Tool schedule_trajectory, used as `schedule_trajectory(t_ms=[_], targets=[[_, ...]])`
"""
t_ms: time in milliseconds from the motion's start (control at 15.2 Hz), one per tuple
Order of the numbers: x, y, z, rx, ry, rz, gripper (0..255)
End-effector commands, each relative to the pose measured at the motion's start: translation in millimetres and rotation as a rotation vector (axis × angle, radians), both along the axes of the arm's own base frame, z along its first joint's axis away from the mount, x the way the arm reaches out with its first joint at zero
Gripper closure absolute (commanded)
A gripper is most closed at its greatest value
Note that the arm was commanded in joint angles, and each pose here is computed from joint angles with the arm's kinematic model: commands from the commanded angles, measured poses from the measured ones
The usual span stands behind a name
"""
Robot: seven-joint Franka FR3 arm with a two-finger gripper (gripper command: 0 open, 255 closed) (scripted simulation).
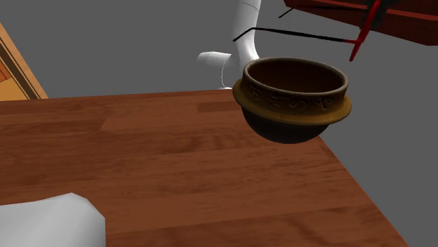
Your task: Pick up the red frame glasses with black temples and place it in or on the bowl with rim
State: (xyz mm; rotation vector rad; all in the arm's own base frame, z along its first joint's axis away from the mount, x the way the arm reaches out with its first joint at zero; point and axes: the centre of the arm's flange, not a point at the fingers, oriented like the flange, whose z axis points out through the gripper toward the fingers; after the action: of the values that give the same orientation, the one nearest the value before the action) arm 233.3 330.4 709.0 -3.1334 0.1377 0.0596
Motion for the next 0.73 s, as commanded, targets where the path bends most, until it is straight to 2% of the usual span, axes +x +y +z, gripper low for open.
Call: schedule_trajectory(t_ms=[0,330,660], targets=[[-1,-1,-11,0.000,0.000,0.000,255],[-1,-1,-38,0.000,0.000,0.000,255],[-1,-1,-40,0.000,0.000,0.000,255]])
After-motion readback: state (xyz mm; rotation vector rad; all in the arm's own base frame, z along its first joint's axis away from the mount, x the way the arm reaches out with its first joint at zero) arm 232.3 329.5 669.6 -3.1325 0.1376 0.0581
